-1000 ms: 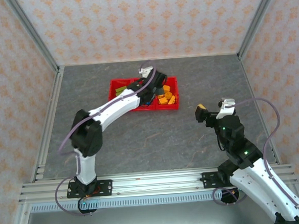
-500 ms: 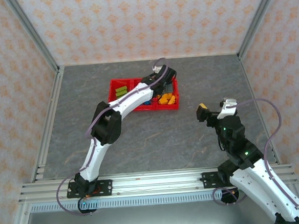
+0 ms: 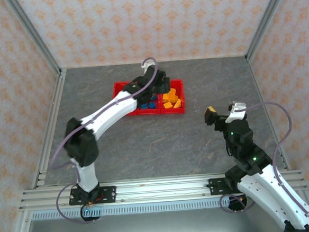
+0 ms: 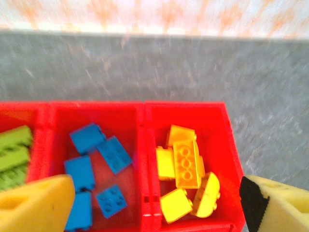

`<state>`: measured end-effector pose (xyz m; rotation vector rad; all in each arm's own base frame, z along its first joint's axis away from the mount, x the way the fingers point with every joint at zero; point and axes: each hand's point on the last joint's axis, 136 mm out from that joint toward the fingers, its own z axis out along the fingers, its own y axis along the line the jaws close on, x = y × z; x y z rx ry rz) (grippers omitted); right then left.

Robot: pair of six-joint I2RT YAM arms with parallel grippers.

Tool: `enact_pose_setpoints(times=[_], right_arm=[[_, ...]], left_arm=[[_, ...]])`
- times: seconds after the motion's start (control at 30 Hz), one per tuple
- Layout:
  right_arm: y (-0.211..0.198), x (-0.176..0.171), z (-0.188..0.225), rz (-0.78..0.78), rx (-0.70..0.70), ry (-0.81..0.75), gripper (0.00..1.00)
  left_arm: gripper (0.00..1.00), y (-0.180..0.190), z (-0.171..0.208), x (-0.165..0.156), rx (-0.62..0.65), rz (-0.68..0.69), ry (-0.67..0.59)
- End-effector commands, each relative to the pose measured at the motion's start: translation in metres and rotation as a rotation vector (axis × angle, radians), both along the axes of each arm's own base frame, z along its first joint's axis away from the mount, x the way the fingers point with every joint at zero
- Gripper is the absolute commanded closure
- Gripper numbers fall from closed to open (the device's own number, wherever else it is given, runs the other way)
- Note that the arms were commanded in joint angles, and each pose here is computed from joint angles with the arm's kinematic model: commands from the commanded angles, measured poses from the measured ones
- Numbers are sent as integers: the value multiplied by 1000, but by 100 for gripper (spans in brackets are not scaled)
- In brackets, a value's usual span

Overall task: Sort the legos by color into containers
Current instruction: Place the lego in the container, then reset both arms

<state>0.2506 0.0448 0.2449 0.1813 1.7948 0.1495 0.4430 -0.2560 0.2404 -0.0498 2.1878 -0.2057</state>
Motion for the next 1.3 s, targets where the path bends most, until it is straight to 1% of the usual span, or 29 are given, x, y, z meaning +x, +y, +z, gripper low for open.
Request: enact_pose_setpoints(times=[0.0,0.03,0.1,0.2,0.27,0.3,0.33,0.4,0.47,0.5,0.53,0.57,0.6,0.63,0.67,0.7,0.73,0.8,0.87,0.93,0.97,1.0,1.03,1.1,1.13,1.17,1.2,1.27], right_arm=[[-14,9,14,-110,22,-59,0],[-19,13,14,-158,26,-71,0],[-24,22,12,-220,20,-100,0],[-24,37,1,-248,-85,-146,0],[-35,44,-11,-314,-144,-175,0],[-44,49,-21,-349,-153,-163,0],[-54,54,-31,-381,-131,-151,0],[-74,61,-52,-427,-70,-134,0],[-88,63,-71,-439,-27,-140,0],[-93,63,-77,-435,-10,-151,0],[-97,62,-84,-426,5,-160,0],[-100,60,-90,-424,20,-168,0],[-102,59,-90,-424,36,-193,0],[-97,63,-90,-392,34,-192,0],[-90,66,-88,-344,28,-201,0],[-83,69,-84,-300,20,-227,0],[-75,75,-86,-255,9,-219,0],[-63,89,-88,-180,-35,-189,0],[-54,96,-93,-124,-76,-181,0],[-58,98,-105,-145,-81,-205,0],[-60,101,-101,-166,-81,-242,0],[-60,107,-109,-164,-84,-183,0],[-61,115,-119,-166,-83,-91,0],[-66,119,-113,-187,-66,-146,0],[-69,120,-120,-207,-65,-95,0],[-71,122,-120,-217,-60,-82,0],[-72,119,-117,-219,-58,-119,0],[-72,120,-120,-218,-61,-93,0]], left_arm=[[9,44,24,-9,89,54,-178],[9,59,24,-16,102,72,-216],[8,97,18,-28,106,151,-264],[8,165,2,-49,98,341,-300],[7,210,-11,-67,78,471,-343],[7,230,-17,-80,65,529,-384],[7,246,-23,-94,54,573,-437],[8,269,-32,-120,26,632,-536],[8,284,-42,-144,3,668,-615],[7,292,-46,-155,-1,698,-640],[3,302,-48,-165,-7,751,-663],[3,311,-49,-174,-14,803,-676],[1,319,-49,-182,-17,845,-697],[0,325,-49,-189,-7,863,-714],[0,327,-46,-192,2,853,-736],[1,321,-44,-190,48,773,-749],[1,317,-43,-188,95,710,-752],[1,323,-50,-186,142,721,-715],[1,323,-64,-180,171,694,-667],[0,321,-77,-173,172,652,-642],[1,322,-75,-171,174,651,-655],[0,319,-73,-166,174,634,-663],[0,314,-72,-157,177,592,-662],[0,309,-72,-137,177,529,-648],[0,308,-73,-127,171,509,-639],[0,307,-74,-118,158,490,-631],[0,305,-82,-110,158,455,-603],[0,311,-96,-102,141,458,-593]])
